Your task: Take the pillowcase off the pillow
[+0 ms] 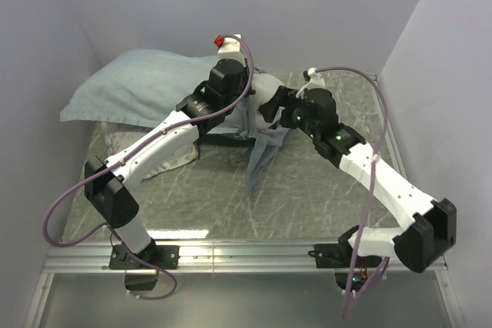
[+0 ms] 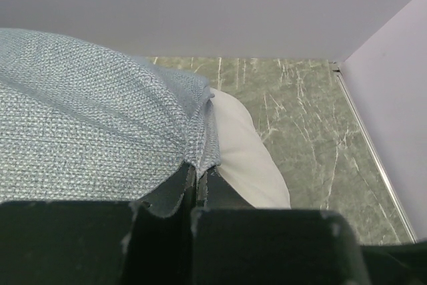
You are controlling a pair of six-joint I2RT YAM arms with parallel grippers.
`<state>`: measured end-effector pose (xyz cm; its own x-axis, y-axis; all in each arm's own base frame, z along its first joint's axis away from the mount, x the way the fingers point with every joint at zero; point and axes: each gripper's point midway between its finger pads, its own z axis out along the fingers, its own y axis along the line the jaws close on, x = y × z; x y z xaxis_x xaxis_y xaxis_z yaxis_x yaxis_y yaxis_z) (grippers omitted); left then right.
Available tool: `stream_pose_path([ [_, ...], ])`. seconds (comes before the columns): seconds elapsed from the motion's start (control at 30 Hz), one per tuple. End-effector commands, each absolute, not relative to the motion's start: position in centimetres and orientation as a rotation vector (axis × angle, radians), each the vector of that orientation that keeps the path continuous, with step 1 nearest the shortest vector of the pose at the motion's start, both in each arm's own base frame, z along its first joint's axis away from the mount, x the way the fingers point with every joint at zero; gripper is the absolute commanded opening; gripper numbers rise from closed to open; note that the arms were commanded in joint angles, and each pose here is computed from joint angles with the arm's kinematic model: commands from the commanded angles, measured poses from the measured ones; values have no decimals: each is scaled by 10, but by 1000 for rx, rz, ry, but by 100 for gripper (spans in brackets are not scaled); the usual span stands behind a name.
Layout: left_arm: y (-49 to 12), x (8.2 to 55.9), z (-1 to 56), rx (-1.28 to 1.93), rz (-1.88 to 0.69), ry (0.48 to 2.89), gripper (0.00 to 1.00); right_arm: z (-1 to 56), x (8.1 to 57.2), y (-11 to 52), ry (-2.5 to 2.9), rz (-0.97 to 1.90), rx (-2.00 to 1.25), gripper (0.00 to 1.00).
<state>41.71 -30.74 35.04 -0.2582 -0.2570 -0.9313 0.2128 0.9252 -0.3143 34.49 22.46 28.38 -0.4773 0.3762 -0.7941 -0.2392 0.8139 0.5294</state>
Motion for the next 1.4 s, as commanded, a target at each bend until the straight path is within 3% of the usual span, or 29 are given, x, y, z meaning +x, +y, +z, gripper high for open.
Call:
stream_pose_path([
  [0.0, -323, 406, 436, -66, -646, 1570, 0, 299, 361, 230, 1904, 701, 91, 87],
  [0.27, -335, 400, 422, 9, -681, 1605, 0, 300, 366, 245, 1901, 743, 75, 85],
  [0.4, -345, 396, 421, 56, -707, 1615, 0, 302, 374, 251, 1894, 753, 69, 77],
  [0.47, -351, 393, 420, 101, -713, 1627, 0, 297, 378, 253, 1916, 731, 61, 47],
  [0.5, -353, 394, 424, 111, -717, 1621, 0, 306, 381, 253, 1905, 725, 60, 16],
  [0.53, -354, 394, 425, 120, -712, 1626, 0, 310, 383, 251, 1902, 709, 58, 0],
  [0.57, -353, 396, 427, 129, -695, 1634, 1, 318, 383, 247, 1899, 693, 68, 0],
  [0.67, -340, 400, 438, 101, -622, 1626, 16, 343, 383, 226, 1859, 615, 124, 0],
  [0.7, -334, 400, 436, 97, -594, 1642, 40, 349, 382, 221, 1854, 594, 135, 0],
  [0.73, -329, 400, 439, 93, -569, 1638, 51, 350, 381, 209, 1861, 533, 156, 0],
  [0.77, -316, 400, 448, 53, -532, 1624, 70, 361, 383, 202, 1841, 514, 170, 0],
  [0.83, -300, 396, 449, 34, -469, 1643, 81, 363, 382, 187, 1845, 457, 194, 0],
  [0.9, -274, 391, 465, -38, -403, 1626, 88, 364, 383, 178, 1840, 440, 207, 0],
  [1.07, -186, 371, 465, -255, -238, 1672, 90, 358, 389, 164, 1861, 425, 223, 0],
  [1.37, -43, 360, 381, -592, -97, 1758, 92, 373, 392, 148, 1853, 419, 222, 0],
])
